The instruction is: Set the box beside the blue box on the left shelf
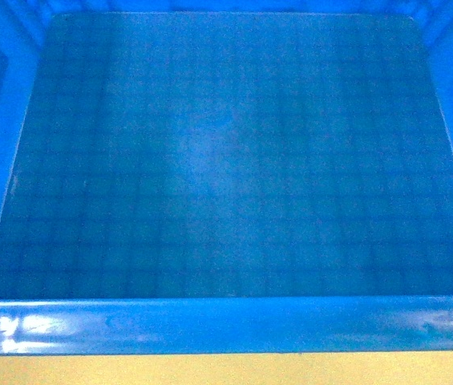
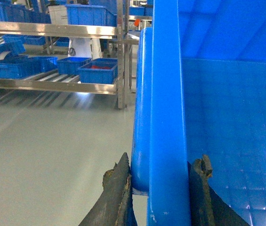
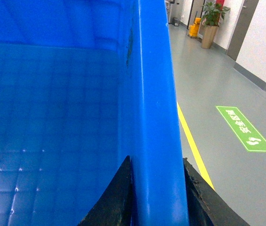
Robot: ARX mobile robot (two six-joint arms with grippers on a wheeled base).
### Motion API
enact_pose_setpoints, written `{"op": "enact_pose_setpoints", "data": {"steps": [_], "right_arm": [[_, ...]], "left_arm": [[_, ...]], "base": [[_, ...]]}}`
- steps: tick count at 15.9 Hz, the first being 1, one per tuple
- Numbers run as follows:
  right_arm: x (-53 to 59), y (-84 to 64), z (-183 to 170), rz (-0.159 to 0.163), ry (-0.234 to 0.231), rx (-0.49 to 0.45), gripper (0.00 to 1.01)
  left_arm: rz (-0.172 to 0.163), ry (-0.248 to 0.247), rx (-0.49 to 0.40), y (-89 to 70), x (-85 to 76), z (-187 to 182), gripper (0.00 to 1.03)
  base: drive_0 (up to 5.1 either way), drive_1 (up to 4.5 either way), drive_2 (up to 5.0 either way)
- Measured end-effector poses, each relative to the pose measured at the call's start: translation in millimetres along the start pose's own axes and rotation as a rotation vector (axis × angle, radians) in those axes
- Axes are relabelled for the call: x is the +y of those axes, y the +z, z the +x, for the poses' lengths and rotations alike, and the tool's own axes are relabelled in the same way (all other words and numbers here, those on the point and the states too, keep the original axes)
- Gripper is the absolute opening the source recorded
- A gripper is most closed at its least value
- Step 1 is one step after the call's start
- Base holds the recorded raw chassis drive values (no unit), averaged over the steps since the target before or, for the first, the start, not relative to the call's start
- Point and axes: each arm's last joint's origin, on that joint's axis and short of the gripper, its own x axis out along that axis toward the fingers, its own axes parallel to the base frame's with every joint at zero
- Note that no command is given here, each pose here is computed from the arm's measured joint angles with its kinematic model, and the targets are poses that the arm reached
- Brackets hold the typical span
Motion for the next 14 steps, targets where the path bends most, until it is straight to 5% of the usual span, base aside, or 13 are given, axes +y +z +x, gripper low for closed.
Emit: {"op": "enact_pose_setpoints", "data": {"steps": [14], "right_arm": [[-0.1,0.0,0.0,-0.002,0.000,0.000,0.22]], "left_arm": [[-0.001,-0.001,-0.003,0.3,0.0,0.0,0.18]], "base": [[0.0,4.09,-4.0]]}}
